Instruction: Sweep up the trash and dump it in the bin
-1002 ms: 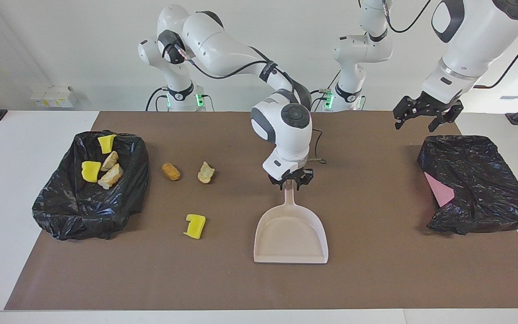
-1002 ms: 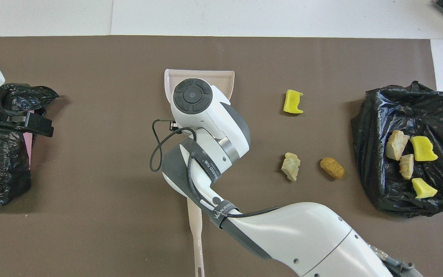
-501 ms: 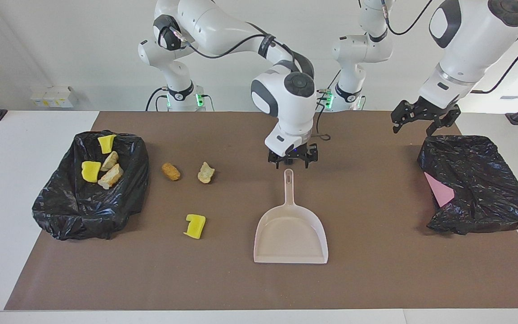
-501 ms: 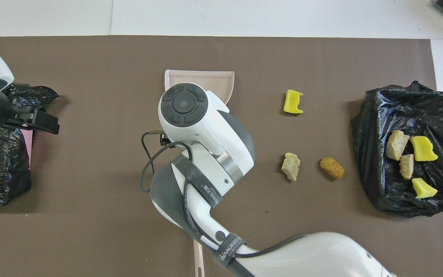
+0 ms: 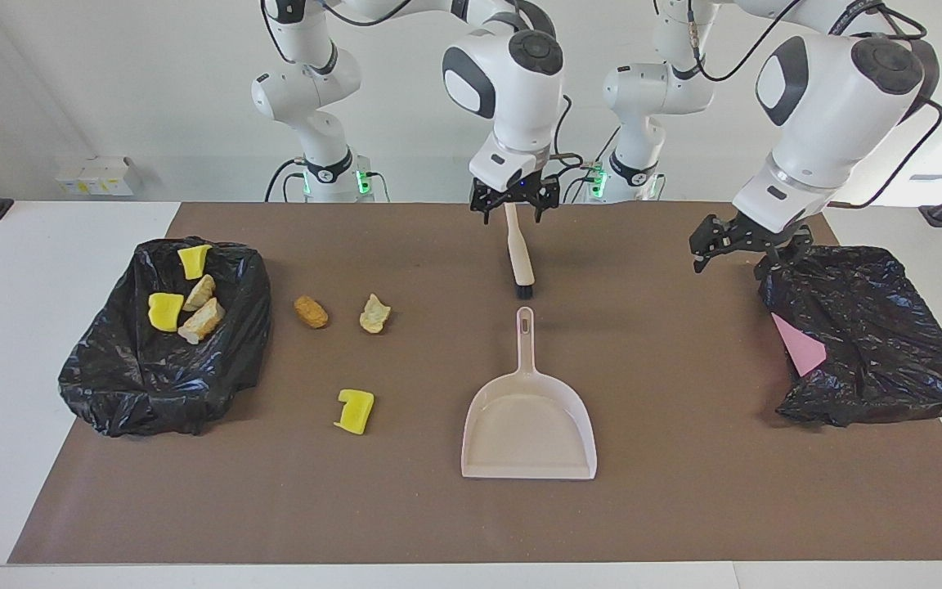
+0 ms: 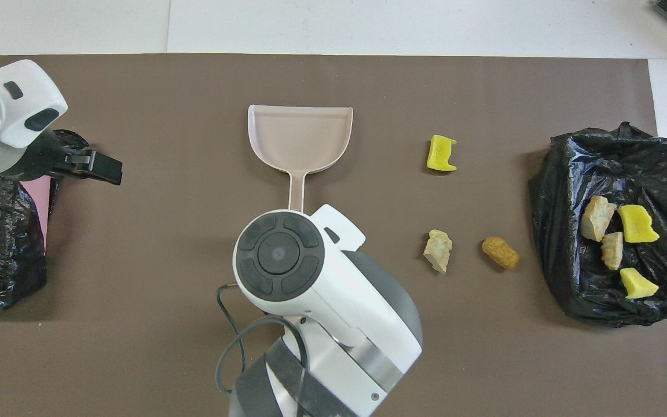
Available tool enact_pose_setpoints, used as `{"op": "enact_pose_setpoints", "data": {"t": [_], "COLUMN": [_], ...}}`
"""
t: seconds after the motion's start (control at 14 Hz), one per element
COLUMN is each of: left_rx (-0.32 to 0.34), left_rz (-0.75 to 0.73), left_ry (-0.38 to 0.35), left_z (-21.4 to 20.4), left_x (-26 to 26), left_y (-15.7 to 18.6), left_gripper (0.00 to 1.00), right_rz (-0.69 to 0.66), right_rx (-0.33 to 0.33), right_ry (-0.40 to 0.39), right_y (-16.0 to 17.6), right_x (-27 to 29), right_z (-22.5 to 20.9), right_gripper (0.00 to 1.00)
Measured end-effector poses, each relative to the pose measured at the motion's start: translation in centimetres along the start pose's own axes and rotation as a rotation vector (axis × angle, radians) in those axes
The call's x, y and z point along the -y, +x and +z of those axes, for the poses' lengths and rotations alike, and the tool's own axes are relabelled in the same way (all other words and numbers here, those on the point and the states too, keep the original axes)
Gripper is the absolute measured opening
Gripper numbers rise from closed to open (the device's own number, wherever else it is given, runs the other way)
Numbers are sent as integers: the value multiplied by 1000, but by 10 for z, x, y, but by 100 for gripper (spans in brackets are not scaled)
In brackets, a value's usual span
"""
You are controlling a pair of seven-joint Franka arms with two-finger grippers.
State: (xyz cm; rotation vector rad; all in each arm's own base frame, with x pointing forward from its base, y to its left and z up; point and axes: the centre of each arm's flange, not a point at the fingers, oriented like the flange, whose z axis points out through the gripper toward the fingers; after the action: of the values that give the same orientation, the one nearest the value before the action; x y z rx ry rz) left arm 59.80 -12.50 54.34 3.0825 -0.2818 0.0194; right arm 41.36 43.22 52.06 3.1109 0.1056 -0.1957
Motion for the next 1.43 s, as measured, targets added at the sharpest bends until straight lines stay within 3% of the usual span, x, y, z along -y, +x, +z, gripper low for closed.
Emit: {"op": "enact_pose_setpoints", "data": {"t": [0.36, 0.72, 1.43], "left_rx": [-30, -59, -38], "left_rz": [-13, -16, -55], "left_ry": [-11, -28, -40], "left_z": [50, 102, 184], "left_x": [-71, -138, -231], "left_y": [23, 36, 26], "left_gripper": [100, 100, 100], "right_rz": [-22, -55, -84], "right_rx": [-9, 34, 3], "right_ry": [58, 31, 81], "right_y": [-45, -98, -115], "right_x": [3, 6, 29], "right_z": [56, 110, 187], "right_gripper": [100, 100, 100]}}
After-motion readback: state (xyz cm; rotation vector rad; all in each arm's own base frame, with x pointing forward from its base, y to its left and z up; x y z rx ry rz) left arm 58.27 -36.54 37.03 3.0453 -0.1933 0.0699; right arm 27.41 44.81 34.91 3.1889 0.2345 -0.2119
